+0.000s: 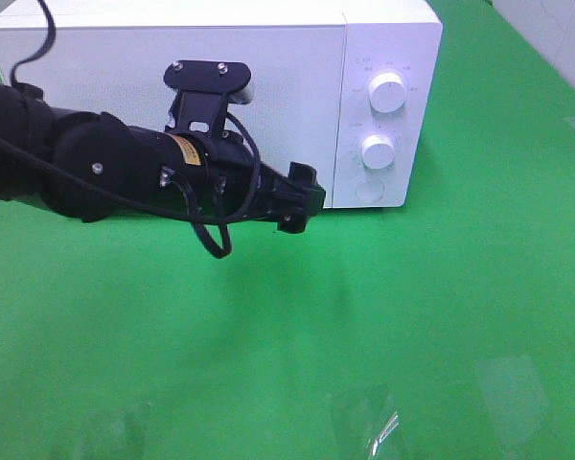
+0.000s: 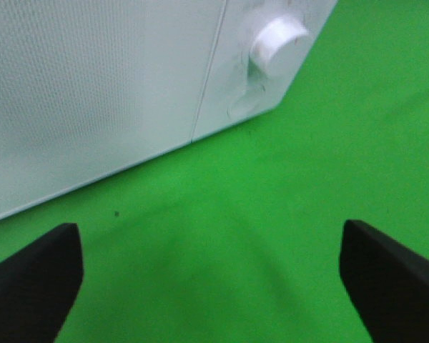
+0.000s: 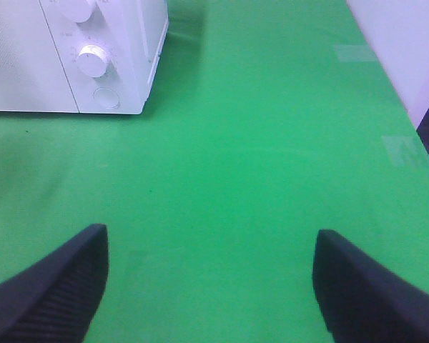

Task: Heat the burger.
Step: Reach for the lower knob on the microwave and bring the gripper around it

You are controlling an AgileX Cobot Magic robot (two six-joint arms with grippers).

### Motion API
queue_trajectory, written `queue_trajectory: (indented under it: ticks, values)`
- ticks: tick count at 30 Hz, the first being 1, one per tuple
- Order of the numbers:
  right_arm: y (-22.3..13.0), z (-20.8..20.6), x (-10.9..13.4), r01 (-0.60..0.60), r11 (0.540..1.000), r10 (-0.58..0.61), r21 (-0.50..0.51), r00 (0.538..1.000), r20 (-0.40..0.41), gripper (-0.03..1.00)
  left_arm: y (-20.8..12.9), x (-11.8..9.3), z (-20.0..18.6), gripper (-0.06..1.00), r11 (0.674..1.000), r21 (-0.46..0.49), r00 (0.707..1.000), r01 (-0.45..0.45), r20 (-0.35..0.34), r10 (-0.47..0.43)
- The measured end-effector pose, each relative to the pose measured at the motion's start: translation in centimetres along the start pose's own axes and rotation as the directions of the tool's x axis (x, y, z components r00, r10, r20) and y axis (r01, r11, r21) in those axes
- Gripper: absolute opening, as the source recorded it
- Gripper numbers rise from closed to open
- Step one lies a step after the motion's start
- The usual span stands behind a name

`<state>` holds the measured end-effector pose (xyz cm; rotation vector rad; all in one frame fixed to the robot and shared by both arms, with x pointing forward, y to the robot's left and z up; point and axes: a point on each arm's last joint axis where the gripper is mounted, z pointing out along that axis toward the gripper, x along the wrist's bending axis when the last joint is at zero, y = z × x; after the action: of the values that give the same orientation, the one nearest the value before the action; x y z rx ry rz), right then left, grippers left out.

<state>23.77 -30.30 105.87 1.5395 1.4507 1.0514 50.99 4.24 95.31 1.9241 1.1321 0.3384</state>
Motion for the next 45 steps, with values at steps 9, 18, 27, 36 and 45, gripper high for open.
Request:
queue_trajectory:
  ticks: [9,18,27,36,45]
  values:
    - [0.0,0.0,0.0,0.000,1.000,0.000,0.000,1.000,0.000,0.76,-0.3,-0.8,-4.3,0.99,0.964,0.267,0.999,-0.008,0.042,-0.003]
    - [0.0,0.0,0.0,0.000,1.000,0.000,0.000,1.000,0.000,0.76,-0.8,-0.5,-7.6,0.99,0.889,0.457,0.999,-0.028,0.052,0.005]
    - [0.0,0.0,0.0,0.000,1.000,0.000,0.000,1.000,0.000,0.76,-0.7,5.5,-9.7,0.99,0.801,0.575,0.986,0.169,-0.111,-0.128]
    - [0.0,0.0,0.0,0.001,1.000,-0.001,0.000,1.000,0.000,0.76,-0.6,12.2,-14.5,0.99,0.713,0.595,0.928,0.370,-0.269,-0.257]
    - [0.0,0.0,0.0,0.001,1.000,-0.001,0.000,1.000,0.000,0.76,-0.5,15.4,-21.5,0.99,0.705,0.492,0.850,0.511,-0.410,-0.330]
